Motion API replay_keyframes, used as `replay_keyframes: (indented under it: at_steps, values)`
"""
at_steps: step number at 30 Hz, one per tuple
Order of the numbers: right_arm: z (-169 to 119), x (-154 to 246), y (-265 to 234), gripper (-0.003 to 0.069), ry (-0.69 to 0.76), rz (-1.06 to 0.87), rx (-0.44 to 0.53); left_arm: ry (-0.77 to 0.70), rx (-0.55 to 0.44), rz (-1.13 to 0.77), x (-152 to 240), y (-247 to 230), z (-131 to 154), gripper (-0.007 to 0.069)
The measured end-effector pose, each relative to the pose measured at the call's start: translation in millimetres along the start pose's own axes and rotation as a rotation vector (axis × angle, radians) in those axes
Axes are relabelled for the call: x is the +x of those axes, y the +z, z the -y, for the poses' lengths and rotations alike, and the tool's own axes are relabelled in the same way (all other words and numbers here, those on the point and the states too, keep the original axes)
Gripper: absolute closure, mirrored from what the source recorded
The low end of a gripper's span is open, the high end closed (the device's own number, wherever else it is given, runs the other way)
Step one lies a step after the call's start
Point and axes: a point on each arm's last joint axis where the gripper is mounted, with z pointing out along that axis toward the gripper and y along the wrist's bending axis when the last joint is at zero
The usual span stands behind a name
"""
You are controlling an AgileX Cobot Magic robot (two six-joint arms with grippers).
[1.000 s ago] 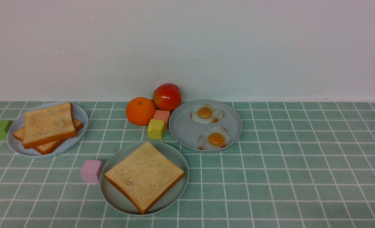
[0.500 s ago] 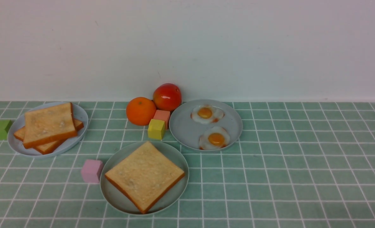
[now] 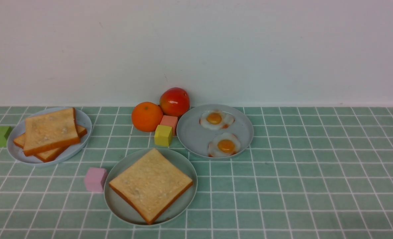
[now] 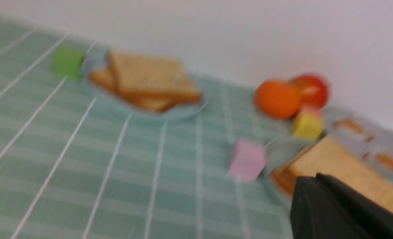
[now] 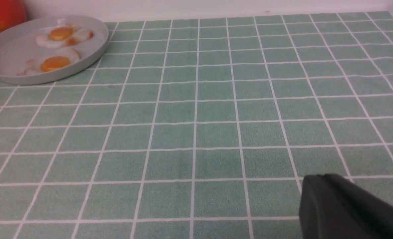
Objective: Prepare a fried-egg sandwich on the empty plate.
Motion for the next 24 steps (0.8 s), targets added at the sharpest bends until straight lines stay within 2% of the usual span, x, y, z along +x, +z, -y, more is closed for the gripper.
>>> replay_keyframes:
  at_steps: [4,24]
  values:
    - [0.0,0.0,0.0,0.0648,0.000,0.000,0.000,0.002,-0.012,-0.111,10.6,0.1,-3.7,0.0638]
    - [0.0,0.0,0.0,0.0633,-0.001,0.000,0.000,-0.001,-0.010,-0.111,10.6,0.1,-3.5,0.0638]
